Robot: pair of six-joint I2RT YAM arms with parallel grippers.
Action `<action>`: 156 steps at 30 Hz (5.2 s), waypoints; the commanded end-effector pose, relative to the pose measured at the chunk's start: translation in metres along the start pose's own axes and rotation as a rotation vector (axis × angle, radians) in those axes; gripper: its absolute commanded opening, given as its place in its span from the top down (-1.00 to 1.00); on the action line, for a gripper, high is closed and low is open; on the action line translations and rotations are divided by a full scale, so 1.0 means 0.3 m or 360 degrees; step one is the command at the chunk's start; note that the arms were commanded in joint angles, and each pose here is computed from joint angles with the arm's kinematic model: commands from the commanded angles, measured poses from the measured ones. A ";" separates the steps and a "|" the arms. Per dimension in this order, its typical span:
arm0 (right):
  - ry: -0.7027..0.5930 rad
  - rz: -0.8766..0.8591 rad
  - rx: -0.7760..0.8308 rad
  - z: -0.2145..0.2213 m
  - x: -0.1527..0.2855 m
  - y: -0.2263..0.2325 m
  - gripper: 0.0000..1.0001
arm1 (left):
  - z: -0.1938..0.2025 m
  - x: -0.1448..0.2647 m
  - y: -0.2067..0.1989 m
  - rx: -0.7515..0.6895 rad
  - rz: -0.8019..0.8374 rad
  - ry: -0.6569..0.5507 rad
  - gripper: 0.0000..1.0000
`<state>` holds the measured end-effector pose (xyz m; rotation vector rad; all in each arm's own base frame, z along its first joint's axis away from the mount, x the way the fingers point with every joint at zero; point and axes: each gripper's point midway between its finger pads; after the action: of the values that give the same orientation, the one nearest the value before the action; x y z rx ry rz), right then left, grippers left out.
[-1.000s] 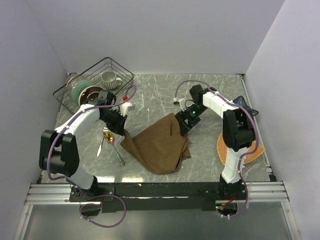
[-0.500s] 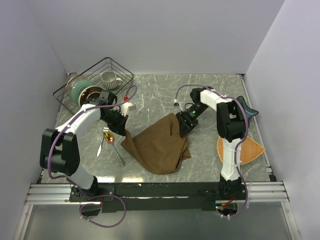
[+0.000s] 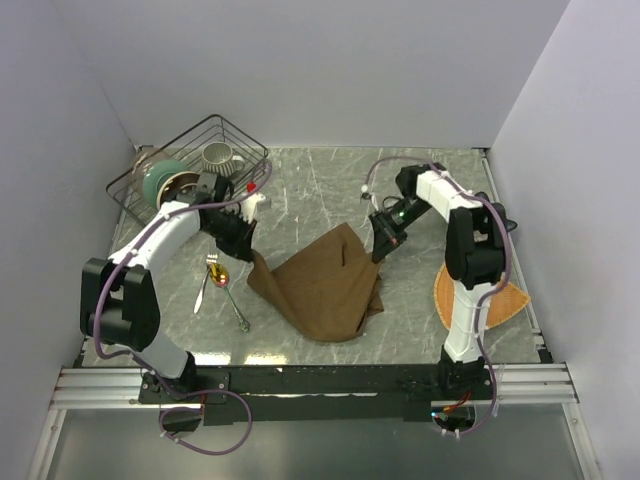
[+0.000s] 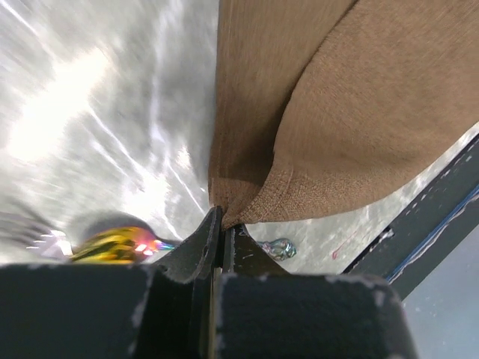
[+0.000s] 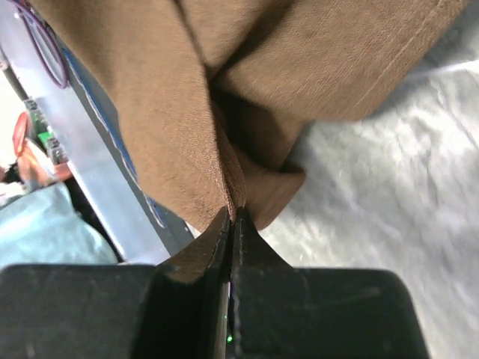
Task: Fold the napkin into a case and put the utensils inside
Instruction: Flatten out the crumpled napkin at the center of the board, then smooth out the napkin at the center of the board.
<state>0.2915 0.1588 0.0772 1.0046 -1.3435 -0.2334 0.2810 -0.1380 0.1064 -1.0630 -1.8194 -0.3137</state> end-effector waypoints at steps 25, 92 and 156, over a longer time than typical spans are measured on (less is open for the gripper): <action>-0.2137 0.1236 0.0809 0.156 1.093 0.901 1.00 | -0.646 1.035 -0.263 -0.0553 -0.0744 -0.1538 0.98; -0.0007 0.1145 -0.0045 0.344 -0.039 -0.211 0.43 | 0.061 -0.168 0.032 -0.0015 -0.0055 0.0024 0.03; -0.1122 0.1250 -0.0065 -0.371 0.640 -0.152 -0.21 | -0.593 0.122 0.447 0.0071 -0.0705 -0.0754 -0.49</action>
<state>0.3980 0.0718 0.1795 0.4750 -2.0867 0.0385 0.4414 -0.1505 0.1611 -0.8511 -2.2658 -0.3317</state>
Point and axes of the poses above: each gripper's point midway between its finger pads, its own x axis back along the fingers, its own y axis along the line the jaws close on, z = x × y, and after that the axes turned 9 degrees about -x, right-handed
